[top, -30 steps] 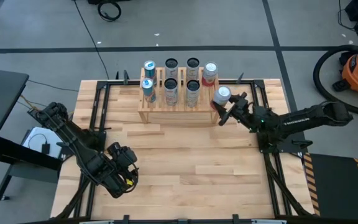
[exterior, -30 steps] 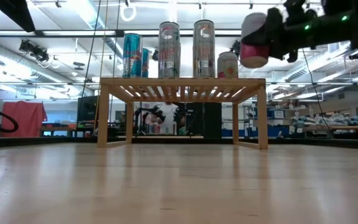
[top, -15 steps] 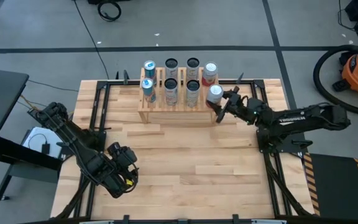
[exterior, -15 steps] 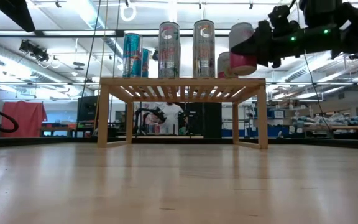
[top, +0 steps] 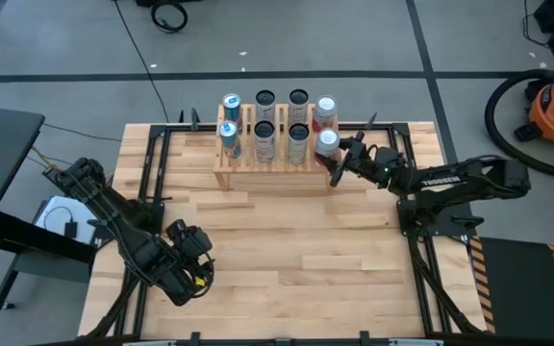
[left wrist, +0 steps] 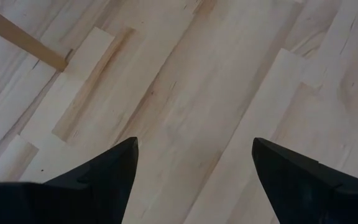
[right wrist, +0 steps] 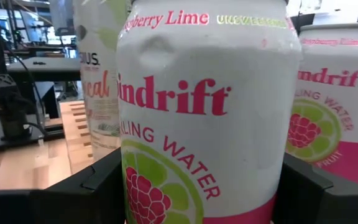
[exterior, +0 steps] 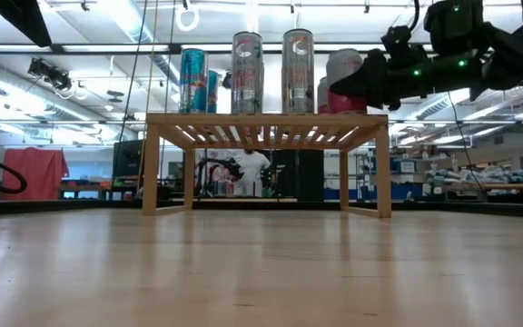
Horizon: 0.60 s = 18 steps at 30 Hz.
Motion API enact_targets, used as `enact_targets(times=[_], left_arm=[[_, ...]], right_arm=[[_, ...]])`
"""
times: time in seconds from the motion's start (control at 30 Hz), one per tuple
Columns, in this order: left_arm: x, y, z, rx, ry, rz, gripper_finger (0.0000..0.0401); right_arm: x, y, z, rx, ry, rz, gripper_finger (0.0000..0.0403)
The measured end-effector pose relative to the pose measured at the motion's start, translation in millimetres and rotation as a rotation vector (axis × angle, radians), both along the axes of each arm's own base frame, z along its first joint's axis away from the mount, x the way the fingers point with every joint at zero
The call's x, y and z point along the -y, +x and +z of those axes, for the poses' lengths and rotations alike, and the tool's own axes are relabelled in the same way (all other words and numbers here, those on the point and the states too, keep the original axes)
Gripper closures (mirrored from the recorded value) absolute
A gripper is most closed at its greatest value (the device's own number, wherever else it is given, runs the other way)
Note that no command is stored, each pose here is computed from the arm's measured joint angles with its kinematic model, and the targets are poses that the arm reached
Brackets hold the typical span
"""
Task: Place canned beverage on shelf
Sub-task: Put the pink white soda can on the shelf aligned with the other pink white soda can, then return to Home Position
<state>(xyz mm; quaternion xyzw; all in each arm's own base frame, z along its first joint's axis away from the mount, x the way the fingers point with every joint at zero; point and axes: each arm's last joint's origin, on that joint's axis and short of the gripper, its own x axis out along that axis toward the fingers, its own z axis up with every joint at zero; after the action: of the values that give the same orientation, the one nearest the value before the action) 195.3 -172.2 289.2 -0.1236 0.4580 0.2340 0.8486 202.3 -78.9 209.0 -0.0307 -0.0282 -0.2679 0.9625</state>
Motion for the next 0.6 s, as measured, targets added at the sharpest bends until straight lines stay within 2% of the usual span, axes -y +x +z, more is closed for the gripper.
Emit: enact_targets(times=[0.3, 0.5, 0.6], left_arm=[[-0.1, 0.0, -0.1, -0.001, 0.002, -0.002, 0.0085], [0.0, 0.0, -0.1, -0.001, 0.001, -0.002, 0.0085], [0.0, 0.0, -0.1, -0.001, 0.001, -0.002, 0.0085]], right_arm=[[6.4, 5.9, -5.9, 0.024, -0.023, -0.011, 0.0109], [6.1, 5.6, -3.3, 0.047, -0.032, -0.01, 0.0031], [6.1, 5.5, -2.8, 0.053, -0.031, -0.01, 0.0011]])
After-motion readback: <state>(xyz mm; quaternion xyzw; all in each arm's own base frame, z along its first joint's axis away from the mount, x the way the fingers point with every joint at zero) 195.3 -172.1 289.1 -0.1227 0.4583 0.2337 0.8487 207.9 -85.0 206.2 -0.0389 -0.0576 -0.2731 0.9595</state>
